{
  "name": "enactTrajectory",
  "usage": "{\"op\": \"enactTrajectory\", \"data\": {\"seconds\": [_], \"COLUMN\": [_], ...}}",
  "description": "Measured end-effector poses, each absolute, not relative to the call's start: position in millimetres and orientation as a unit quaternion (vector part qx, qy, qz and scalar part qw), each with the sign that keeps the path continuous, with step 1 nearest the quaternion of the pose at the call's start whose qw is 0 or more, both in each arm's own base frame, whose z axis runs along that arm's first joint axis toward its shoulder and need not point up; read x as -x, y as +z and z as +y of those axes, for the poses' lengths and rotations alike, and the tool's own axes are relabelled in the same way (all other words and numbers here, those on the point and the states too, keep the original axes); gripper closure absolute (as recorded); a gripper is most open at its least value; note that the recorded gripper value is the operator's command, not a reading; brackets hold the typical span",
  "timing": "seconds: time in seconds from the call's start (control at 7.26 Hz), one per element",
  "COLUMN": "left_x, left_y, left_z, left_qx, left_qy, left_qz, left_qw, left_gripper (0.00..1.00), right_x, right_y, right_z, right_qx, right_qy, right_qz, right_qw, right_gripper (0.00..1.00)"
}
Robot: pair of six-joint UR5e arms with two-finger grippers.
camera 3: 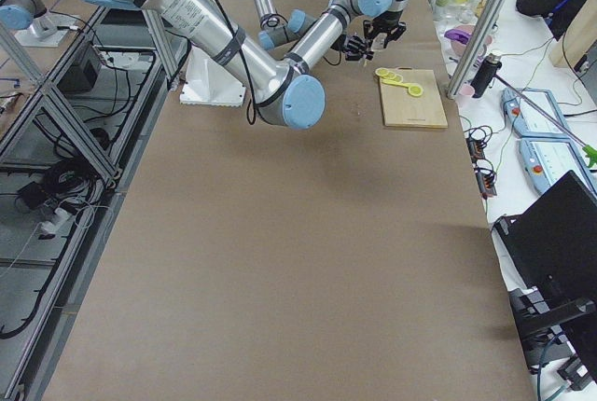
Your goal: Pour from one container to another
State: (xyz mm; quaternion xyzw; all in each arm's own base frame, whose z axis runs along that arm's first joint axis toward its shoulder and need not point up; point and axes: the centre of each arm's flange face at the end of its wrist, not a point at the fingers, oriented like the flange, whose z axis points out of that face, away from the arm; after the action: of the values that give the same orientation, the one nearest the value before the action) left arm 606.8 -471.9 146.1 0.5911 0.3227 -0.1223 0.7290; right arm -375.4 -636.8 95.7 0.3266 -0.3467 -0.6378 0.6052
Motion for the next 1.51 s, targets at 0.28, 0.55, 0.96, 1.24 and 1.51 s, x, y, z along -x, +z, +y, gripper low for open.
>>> {"op": "enactTrajectory", "data": {"seconds": [0.28,0.55,0.96,1.24,1.51], "left_x": [-609.3,-609.8,-610.2,-610.1,-610.7], "left_y": [145.0,145.1,147.1,148.2,151.4], "left_z": [-469.3,-468.7,-468.6,-468.5,-468.8], "left_qx": [-0.591,-0.591,-0.591,-0.591,-0.591], "left_qy": [-0.121,-0.121,-0.120,-0.119,-0.118], "left_qz": [0.325,0.325,0.323,0.322,0.320], "left_qw": [0.729,0.729,0.730,0.730,0.731], "left_gripper": [1.00,1.00,1.00,1.00,1.00], "right_x": [377.1,383.8,402.1,405.4,405.1], "right_y": [89.1,79.6,76.0,78.1,77.1], "right_z": [-634.6,-629.3,-617.4,-615.1,-616.5], "right_qx": [-0.306,-0.284,-0.255,-0.240,-0.224], "right_qy": [-0.637,-0.640,-0.649,-0.653,-0.659], "right_qz": [-0.339,-0.325,-0.305,-0.292,-0.277], "right_qw": [0.621,0.635,0.648,0.657,0.663], "right_gripper": [1.00,1.00,1.00,1.00,1.00]}}
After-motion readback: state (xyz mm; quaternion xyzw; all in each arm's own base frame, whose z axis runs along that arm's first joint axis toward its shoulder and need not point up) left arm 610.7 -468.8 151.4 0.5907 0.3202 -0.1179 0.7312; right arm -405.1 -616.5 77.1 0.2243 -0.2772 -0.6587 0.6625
